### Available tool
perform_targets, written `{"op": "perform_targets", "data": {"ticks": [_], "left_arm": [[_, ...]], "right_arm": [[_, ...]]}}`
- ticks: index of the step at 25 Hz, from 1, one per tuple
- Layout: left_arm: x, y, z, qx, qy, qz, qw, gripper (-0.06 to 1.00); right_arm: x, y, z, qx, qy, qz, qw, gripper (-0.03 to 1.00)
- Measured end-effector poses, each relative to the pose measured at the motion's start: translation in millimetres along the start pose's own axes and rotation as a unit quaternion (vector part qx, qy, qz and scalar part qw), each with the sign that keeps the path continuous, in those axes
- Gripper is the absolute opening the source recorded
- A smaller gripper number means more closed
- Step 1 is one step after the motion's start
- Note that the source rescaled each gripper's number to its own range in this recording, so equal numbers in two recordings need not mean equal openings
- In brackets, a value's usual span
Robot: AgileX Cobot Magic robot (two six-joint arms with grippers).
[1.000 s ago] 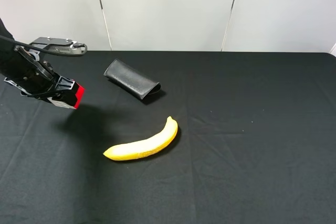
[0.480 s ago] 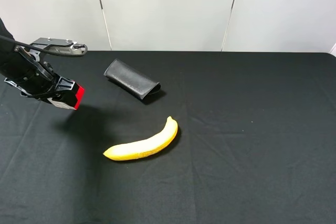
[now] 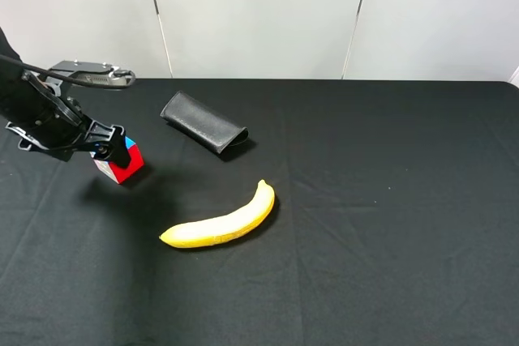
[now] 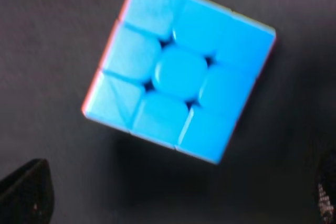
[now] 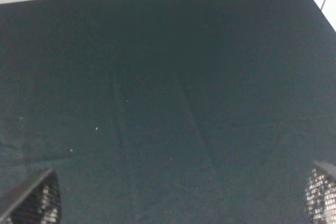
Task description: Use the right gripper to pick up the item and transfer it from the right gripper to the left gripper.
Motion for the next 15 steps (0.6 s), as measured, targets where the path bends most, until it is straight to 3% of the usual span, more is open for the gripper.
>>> {"op": "perform_targets", "data": {"ticks": [4,10,15], "left_arm": [[-11.8,-2.0,-4.0,0.004,0.011,0.012,1.000,1.00],[-82.2,-26.6,-10.8,0.020,0.006,-0.056,0.998,1.00],[-147.7,-11.8,-25.7,0.038,0.003,-0.102,0.994,1.00]], "right_arm": [[0.0,0.0,0.0,0.000,0.000,0.000,1.000,1.00],[0.0,0.0,0.0,0.000,0.000,0.000,1.000,1.00],[0.0,0.0,0.0,0.000,0.000,0.000,1.000,1.00]]}}
Point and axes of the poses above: a point on each arm's last joint axis where the gripper is mounted, x pointing out along that axis toward the gripper, z along the wrist's bending axis when the last joint is at zero, y = z × x, the point moved 10 cm from there along x, pointing out along that axis toward the gripper, and after that the axes turned 8 degrees about x, right-handed, at the moved point
